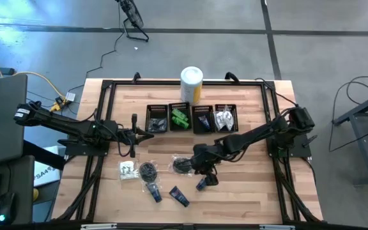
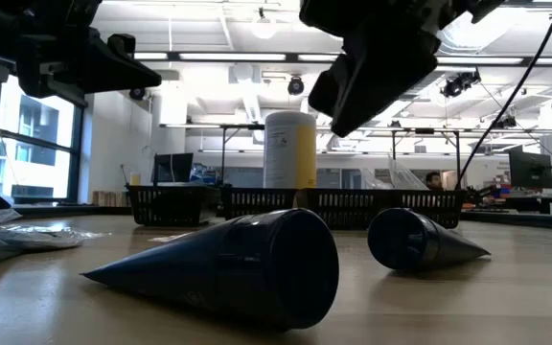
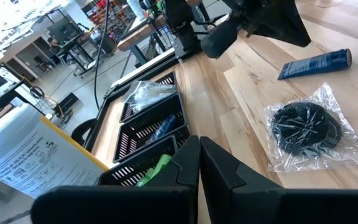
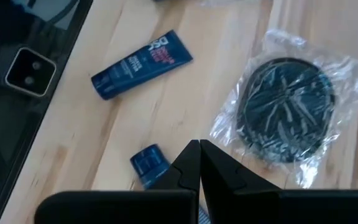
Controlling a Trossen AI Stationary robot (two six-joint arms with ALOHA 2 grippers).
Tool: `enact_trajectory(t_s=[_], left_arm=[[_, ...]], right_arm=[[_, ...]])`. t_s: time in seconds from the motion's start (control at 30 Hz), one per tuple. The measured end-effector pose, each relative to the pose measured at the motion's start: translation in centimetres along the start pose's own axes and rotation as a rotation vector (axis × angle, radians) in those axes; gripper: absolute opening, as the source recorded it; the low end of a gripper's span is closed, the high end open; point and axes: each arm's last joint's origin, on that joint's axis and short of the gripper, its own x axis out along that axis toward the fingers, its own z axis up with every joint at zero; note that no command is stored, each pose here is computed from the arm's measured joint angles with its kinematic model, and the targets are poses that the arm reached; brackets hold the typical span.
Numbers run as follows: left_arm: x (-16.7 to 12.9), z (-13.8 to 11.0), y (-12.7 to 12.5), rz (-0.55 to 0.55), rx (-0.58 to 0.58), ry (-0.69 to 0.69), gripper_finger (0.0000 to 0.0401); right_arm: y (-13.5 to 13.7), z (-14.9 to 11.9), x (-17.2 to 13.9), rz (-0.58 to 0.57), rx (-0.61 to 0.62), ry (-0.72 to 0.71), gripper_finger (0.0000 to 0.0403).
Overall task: Pick & Place Travel size toiletries
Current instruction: Put the right shave cream into the middle right black bin
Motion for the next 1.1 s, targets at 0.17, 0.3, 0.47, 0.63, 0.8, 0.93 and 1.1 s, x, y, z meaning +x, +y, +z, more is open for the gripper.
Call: enact_trajectory(t_s=[0.17, 0.3, 0.47, 0.63, 0.8, 0.93, 1.1], left_arm=[[0.00, 0.00, 0.00, 0.000, 0.000, 0.000, 0.0008], [0.00, 0.00, 0.00, 0.000, 0.001, 0.000, 0.0008], [0.00, 0.00, 0.00, 0.000, 0.003, 0.000, 0.0008], [0.00, -0.02, -0.01, -0.001, 0.004, 0.002, 0.0008], [0.00, -0.22, -0.12, -0.012, 0.010, 0.023, 0.0008], [0.00, -0.20, -0.11, -0.011, 0.009, 0.021, 0.0008], [0.00, -0.19, -0.10, -0.010, 0.006, 0.020, 0.0008]], right_arm=[[-0.01, -0.10, 0.00, -0.001, 0.002, 0.011, 0.0002], [-0.10, -0.07, -0.03, -0.006, 0.003, 0.008, 0.0002], [-0.08, 0.18, -0.04, -0.007, 0.002, -0.018, 0.0002], [-0.22, 0.00, -0.04, -0.054, -0.017, -0.003, 0.0012], [-0.21, 0.02, -0.06, -0.054, -0.030, -0.005, 0.0062], [-0.21, 0.12, -0.06, -0.058, -0.034, -0.015, 0.0118], [-0.35, 0.69, -0.14, -0.055, -0.041, -0.072, 0.0161]])
